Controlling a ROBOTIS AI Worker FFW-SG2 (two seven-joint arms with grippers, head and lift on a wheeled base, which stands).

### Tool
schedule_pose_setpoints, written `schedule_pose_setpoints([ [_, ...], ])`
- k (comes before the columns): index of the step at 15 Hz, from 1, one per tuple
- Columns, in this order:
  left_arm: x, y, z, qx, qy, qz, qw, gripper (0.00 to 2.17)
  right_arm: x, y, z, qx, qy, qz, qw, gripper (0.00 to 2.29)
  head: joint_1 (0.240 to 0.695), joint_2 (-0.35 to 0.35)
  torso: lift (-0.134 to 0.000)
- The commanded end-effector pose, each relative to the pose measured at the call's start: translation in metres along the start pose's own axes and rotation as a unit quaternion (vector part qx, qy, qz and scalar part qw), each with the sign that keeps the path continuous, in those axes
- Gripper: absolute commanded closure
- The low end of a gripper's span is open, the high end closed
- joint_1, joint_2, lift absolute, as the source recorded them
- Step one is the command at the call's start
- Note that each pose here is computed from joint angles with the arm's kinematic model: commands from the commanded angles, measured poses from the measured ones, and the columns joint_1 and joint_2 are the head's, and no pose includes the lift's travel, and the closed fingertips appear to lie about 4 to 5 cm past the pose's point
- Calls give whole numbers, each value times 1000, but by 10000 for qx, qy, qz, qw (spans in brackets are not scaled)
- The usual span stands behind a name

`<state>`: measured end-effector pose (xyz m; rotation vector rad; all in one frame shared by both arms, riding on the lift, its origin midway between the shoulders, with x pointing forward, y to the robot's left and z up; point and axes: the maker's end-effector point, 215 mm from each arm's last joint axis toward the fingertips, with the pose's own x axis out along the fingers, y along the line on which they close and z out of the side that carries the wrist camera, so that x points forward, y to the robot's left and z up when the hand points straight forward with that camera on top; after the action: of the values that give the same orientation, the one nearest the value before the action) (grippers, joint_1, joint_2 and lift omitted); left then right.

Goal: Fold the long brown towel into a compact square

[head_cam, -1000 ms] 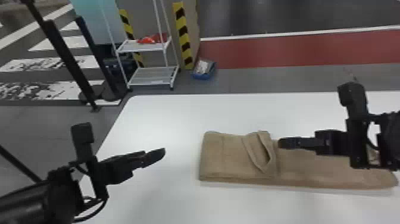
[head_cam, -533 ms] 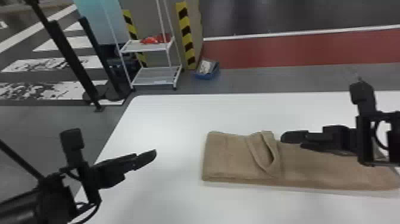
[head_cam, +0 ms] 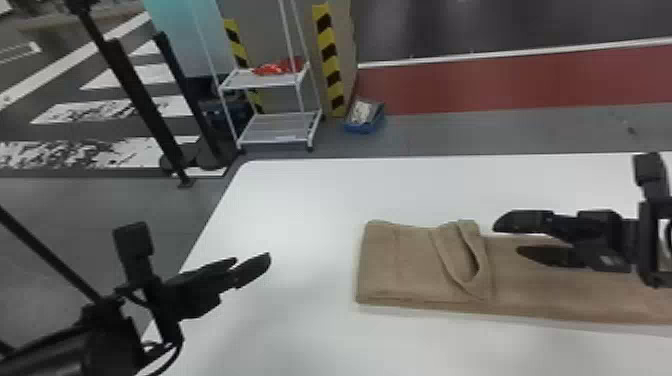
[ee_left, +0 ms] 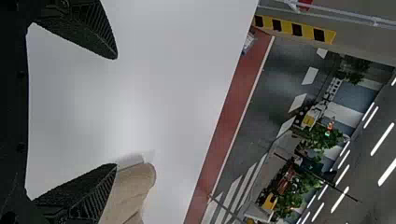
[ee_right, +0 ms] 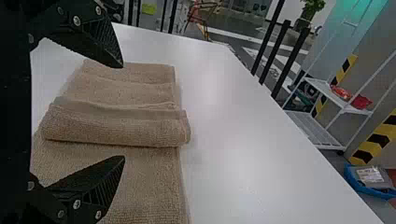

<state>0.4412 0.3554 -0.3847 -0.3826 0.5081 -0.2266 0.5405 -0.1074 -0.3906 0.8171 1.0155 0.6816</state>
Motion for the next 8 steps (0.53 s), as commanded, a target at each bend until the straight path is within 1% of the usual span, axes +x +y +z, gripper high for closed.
schedule_pose_setpoints([
  [1,2,0,1,32,-43,-3,10000,63,3,10,3,175,16,260,9995,218,695,274,-124],
  [2,3,0,0,43,-51,-14,10000,63,2,18,7,251,-26,442,9987,218,695,274,-124],
  [3,5,0,-2,34,-36,-17,10000,63,-1,21,9,364,-30,535,9979,218,695,276,-124],
  [5,7,4,3,95,-59,-5,9999,63,-2,20,17,80,-42,281,9996,218,695,276,-124],
  [6,7,9,8,187,-100,21,9998,63,2,13,17,-176,34,-32,9998,218,695,273,-124],
  [7,7,14,12,252,-99,39,9996,63,6,7,22,-662,64,-432,9968,218,695,273,-124],
  [8,8,16,17,304,-121,47,9995,63,13,4,26,-1184,65,-733,9902,215,695,274,-124],
])
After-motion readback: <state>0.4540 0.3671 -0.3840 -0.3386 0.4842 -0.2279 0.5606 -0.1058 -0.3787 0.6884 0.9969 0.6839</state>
